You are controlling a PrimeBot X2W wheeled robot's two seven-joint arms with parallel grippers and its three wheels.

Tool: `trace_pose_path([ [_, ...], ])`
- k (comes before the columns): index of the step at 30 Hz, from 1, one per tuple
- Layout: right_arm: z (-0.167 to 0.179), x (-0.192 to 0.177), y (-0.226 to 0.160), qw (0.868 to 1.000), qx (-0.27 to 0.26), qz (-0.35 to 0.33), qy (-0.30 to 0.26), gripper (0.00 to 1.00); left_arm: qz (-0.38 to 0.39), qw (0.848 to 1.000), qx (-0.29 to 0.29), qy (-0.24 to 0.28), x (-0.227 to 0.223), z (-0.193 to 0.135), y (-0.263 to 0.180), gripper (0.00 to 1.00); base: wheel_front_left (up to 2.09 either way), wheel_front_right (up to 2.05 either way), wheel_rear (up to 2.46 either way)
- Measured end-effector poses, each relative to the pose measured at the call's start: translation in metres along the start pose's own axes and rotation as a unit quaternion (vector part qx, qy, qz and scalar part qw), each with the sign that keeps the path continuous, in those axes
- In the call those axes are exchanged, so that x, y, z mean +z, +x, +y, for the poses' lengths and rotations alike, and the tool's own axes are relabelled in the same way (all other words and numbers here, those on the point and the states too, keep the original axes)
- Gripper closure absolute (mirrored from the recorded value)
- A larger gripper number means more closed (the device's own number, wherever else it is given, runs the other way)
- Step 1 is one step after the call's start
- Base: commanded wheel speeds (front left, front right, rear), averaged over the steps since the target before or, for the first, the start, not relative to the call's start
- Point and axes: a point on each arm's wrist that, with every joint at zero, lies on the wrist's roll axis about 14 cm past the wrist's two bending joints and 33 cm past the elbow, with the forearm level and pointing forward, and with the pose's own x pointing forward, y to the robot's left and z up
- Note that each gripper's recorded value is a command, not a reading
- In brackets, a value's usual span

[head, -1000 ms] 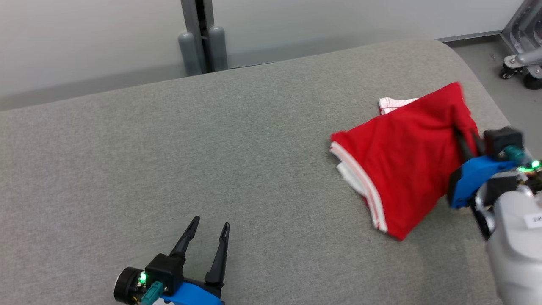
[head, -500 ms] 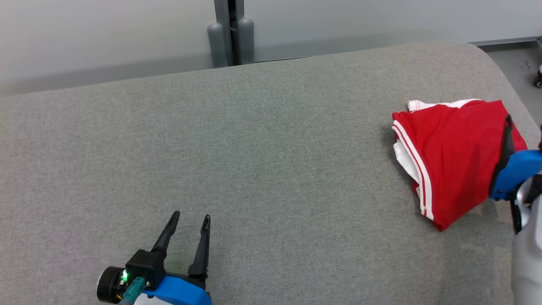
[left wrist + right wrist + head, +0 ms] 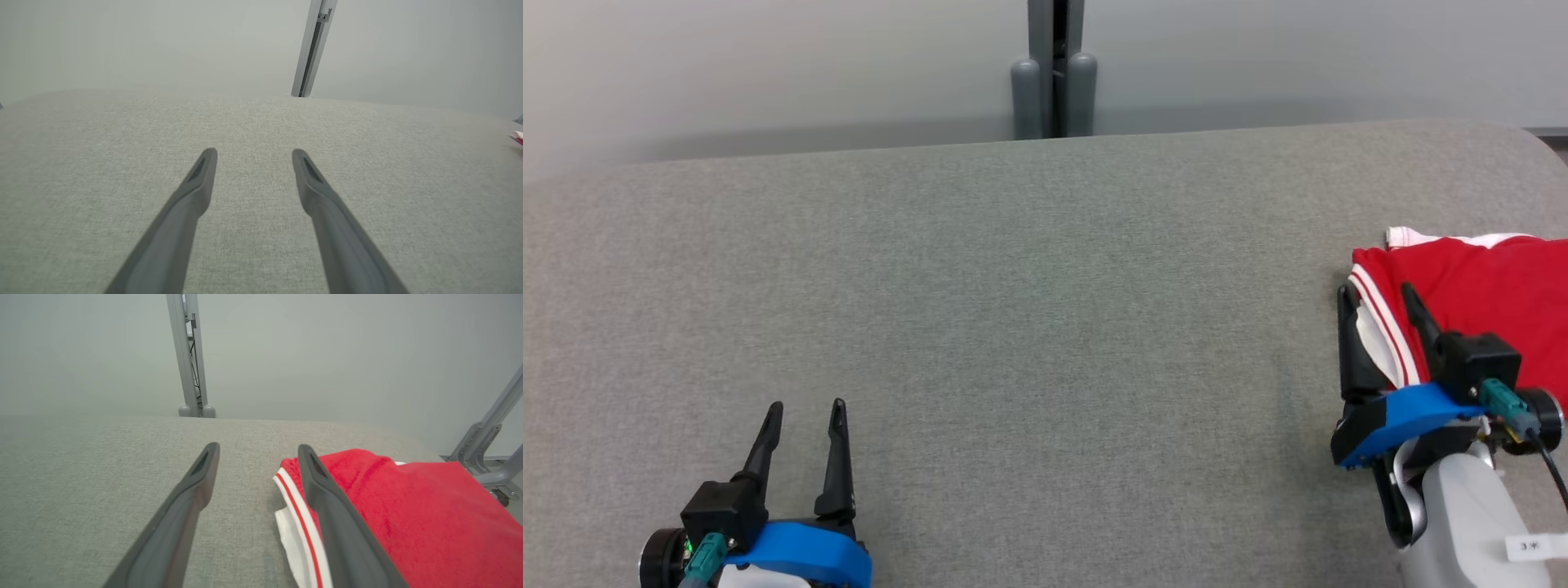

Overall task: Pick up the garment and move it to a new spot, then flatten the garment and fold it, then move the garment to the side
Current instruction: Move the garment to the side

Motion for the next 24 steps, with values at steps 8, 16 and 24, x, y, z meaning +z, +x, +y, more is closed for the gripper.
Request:
trace_pose_path([
  [8, 0.051, -0.017, -0.015, 0.997, 0.064, 0.014, 0.048, 0.0, -0.012, 0.998, 0.068, -0.013, 0.006, 0.039, -0.025, 0.0, 0.0, 0.0, 0.0],
  [16, 0.07, -0.023, -0.025, 0.994, 0.09, 0.024, 0.057, 0.0, -0.022, 0.996, 0.087, -0.025, 0.01, 0.048, -0.041, 0.0, 0.0, 0.0, 0.0],
  [24, 0.068, -0.017, -0.036, 0.994, 0.087, 0.015, 0.07, 0.0, -0.028, 0.995, 0.093, -0.033, 0.011, 0.048, -0.054, 0.0, 0.0, 0.0, 0.0],
])
